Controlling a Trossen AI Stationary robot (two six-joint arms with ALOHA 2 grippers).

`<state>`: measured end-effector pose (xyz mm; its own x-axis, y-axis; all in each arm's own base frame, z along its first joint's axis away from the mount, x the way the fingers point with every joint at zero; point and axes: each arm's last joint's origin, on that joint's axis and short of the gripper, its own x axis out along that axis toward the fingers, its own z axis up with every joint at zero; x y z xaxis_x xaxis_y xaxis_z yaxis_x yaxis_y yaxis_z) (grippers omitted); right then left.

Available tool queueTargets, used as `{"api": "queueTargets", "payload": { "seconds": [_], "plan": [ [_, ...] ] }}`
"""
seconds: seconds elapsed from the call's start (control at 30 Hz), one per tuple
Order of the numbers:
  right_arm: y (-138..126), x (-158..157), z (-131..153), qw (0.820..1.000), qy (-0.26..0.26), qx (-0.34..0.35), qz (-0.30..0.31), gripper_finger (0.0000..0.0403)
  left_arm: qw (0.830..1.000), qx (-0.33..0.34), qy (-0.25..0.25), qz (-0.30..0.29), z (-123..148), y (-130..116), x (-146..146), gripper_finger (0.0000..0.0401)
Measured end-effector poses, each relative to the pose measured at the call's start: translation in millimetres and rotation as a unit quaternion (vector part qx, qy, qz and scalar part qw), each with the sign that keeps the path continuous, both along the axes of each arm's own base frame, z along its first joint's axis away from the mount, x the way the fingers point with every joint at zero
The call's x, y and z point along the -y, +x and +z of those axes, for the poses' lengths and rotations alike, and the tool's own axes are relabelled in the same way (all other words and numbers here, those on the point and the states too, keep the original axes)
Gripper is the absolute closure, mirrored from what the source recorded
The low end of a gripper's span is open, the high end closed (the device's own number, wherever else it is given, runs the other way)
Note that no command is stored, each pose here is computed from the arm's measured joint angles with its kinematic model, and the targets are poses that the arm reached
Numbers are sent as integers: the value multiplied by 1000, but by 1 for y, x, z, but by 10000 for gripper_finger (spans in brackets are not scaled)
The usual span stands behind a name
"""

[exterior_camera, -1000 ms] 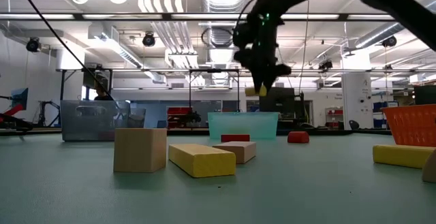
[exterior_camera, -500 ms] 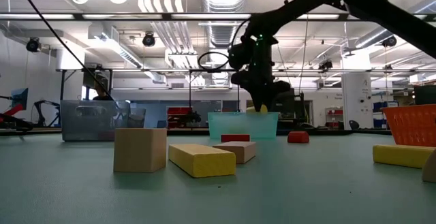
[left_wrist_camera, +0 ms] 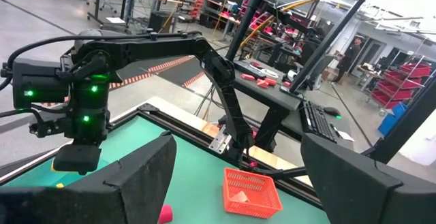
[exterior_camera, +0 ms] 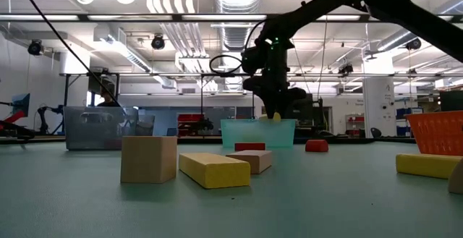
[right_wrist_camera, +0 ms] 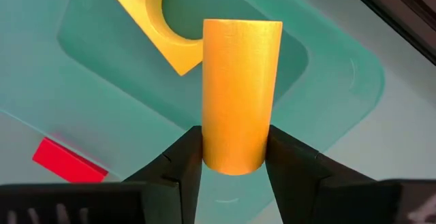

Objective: Sort & place blocks by color
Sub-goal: Put the yellow block into the green bin

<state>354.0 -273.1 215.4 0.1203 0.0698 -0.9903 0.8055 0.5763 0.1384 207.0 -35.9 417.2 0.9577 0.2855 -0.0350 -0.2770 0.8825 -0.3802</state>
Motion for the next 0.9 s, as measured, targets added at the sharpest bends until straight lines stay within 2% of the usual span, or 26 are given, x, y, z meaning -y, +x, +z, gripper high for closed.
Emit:
{"api": "queueTargets", "payload": {
  "seconds": [0.73,0.9],
  "plan": [
    [0,0,1,1000,-2,3,1,267,1000,0,-1,0,0,0,0,102],
    [0,0,1,1000,-2,3,-4,245,1000,0,-2,0,0,0,0,102]
  ]
}}
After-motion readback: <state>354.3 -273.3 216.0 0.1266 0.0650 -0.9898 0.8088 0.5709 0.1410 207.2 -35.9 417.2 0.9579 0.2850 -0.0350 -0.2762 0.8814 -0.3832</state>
